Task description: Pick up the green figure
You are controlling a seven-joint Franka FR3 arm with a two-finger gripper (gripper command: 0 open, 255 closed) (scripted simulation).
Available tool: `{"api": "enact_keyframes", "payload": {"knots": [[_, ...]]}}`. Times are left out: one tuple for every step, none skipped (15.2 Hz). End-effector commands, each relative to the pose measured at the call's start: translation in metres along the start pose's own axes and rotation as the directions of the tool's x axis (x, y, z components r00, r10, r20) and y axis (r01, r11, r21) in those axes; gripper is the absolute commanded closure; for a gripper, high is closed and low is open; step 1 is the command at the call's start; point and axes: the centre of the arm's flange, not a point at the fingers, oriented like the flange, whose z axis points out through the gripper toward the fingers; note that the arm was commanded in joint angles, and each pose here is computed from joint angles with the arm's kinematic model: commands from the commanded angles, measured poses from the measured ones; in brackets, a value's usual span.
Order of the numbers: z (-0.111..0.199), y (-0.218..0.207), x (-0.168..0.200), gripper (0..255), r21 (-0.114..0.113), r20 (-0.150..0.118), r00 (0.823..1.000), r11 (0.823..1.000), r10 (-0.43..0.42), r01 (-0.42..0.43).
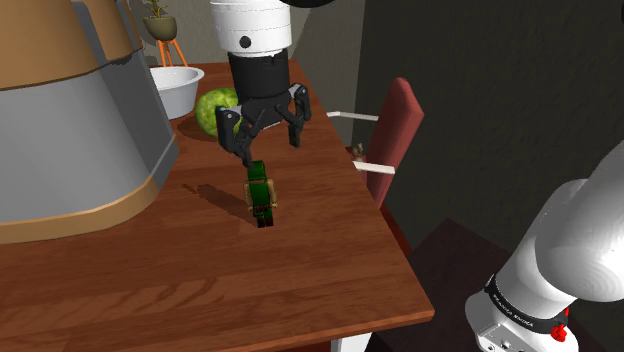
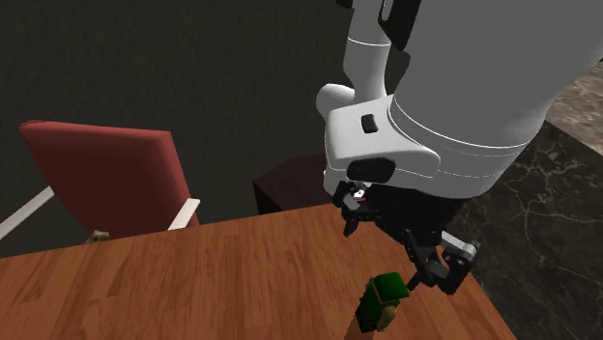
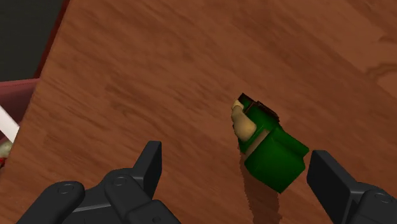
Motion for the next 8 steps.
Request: {"api": "enact_keyframes", "payload": {"knots": [[-0.001, -0.026, 0.006, 0, 0.001, -0.001, 1.0, 1.0, 0.001, -0.001], [-0.001, -0.028, 0.006, 0, 0.001, -0.002, 1.0, 1.0, 0.001, -0.001], [0.004, -0.028, 0.006, 0, 0.001, -0.002, 1.0, 1.0, 0.001, -0.001], [0.009, -0.028, 0.006, 0, 0.001, -0.002, 1.0, 1.0, 0.001, -0.001], [0.015, -0.028, 0.006, 0, 0.001, -0.002, 1.0, 1.0, 0.001, -0.001], [0.02, -0.029, 0.006, 0, 0.001, -0.002, 1.0, 1.0, 0.001, -0.001], [0.025, -0.029, 0.006, 0, 0.001, -0.002, 1.0, 1.0, 0.001, -0.001], [0.03, -0.029, 0.006, 0, 0.001, -0.002, 1.0, 1.0, 0.001, -0.001]]}}
